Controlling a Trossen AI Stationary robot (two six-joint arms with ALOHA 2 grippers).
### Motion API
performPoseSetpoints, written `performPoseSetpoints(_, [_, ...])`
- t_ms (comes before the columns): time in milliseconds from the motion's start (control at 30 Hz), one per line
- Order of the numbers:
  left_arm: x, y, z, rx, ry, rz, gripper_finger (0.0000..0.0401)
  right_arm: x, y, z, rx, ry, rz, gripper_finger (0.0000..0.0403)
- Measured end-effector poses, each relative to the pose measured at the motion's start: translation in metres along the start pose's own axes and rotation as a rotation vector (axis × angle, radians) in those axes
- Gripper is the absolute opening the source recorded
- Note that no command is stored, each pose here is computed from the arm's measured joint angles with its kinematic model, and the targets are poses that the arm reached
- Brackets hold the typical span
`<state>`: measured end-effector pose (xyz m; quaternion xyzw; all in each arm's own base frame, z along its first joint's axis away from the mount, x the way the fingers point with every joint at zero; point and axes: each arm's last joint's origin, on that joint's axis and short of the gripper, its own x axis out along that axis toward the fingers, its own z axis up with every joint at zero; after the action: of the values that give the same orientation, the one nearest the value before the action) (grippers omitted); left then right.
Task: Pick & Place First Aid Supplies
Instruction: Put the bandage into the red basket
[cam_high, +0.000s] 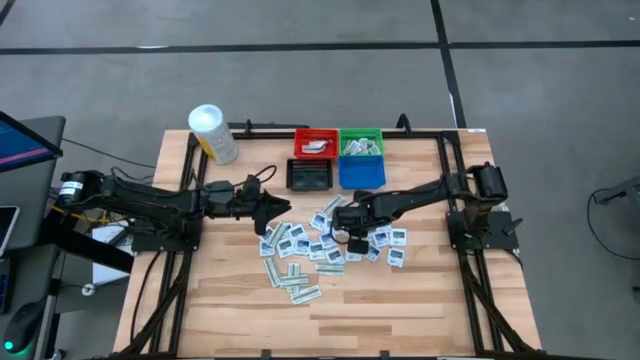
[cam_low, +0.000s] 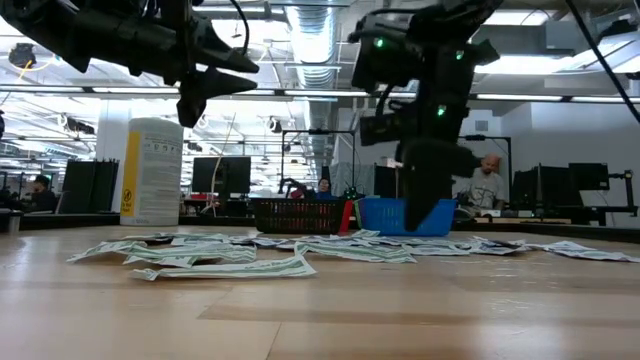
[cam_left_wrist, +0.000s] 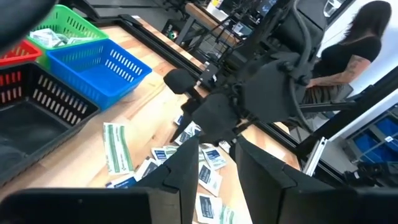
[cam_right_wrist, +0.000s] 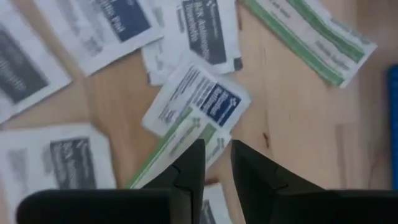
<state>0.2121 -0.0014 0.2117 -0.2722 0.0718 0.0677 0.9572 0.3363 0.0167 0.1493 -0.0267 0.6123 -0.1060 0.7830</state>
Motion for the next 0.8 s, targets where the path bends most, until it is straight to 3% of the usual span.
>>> performPoseSetpoints(400, [0.000,-0.001,0.001,-0.017,-0.012,-0.007,0.0108,0.030,-0.001,-0.020,0.025,-0.002,0.041,0.0070])
performPoseSetpoints(600, [0.000,-0.001,0.001,-0.017,-0.014,-0.009,0.0108,0.034,0.000,-0.027,0.040,0.034,0.067,0.0013])
performPoseSetpoints(800, [0.000,-0.001,0.002,-0.017,-0.016,-0.010,0.0108,0.026,-0.002,-0.027,0.050,0.021,0.074,0.0004])
